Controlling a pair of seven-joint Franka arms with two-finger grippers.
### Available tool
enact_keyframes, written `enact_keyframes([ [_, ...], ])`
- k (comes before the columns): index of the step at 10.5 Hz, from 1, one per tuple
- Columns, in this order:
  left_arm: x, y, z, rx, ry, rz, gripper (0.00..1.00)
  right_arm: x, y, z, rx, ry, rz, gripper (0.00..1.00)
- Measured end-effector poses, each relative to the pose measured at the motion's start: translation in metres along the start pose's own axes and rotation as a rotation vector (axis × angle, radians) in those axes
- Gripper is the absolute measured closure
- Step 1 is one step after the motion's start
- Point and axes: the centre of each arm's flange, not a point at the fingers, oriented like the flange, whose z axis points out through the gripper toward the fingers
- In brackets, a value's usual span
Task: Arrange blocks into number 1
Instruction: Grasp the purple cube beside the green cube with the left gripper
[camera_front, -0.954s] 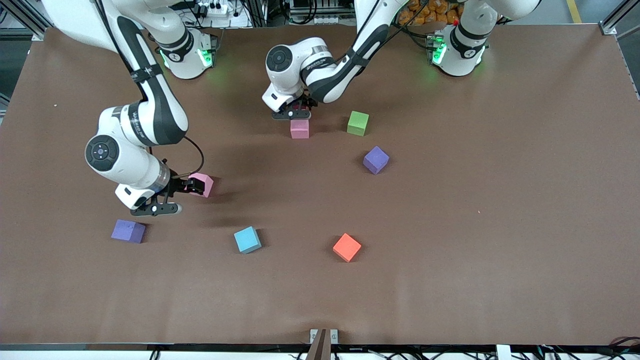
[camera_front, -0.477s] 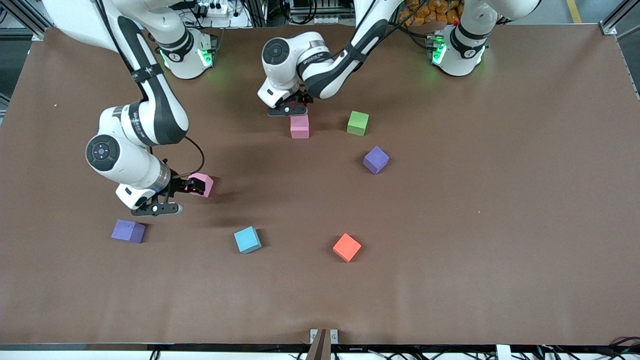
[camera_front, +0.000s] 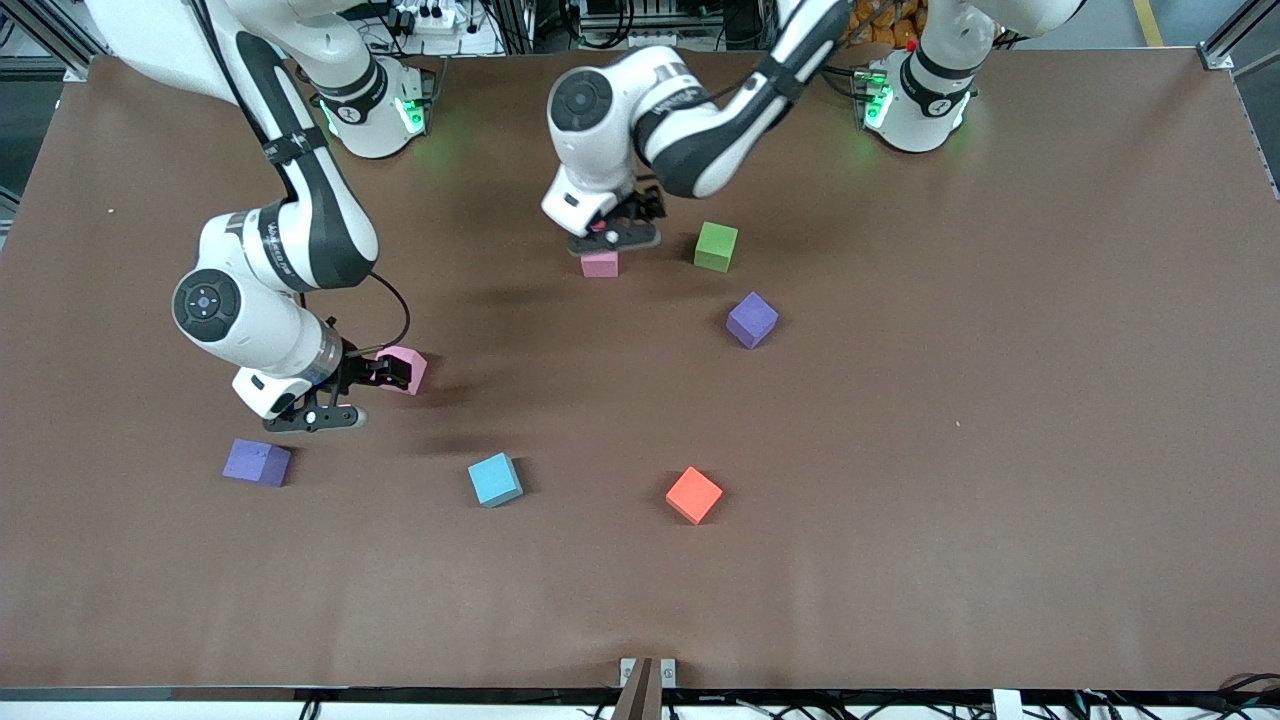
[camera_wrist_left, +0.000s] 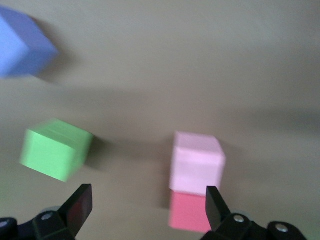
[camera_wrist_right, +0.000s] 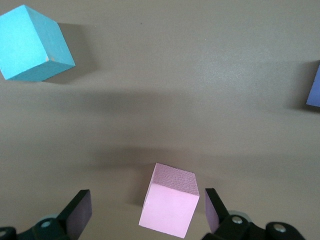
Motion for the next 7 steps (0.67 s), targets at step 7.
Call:
enact_keyframes([
  [7, 0.109, -0.127, 0.04, 0.005, 0.027, -0.232, 0.0, 0.0, -0.011, -0.002, 0.0, 0.004, -0.017, 0.0],
])
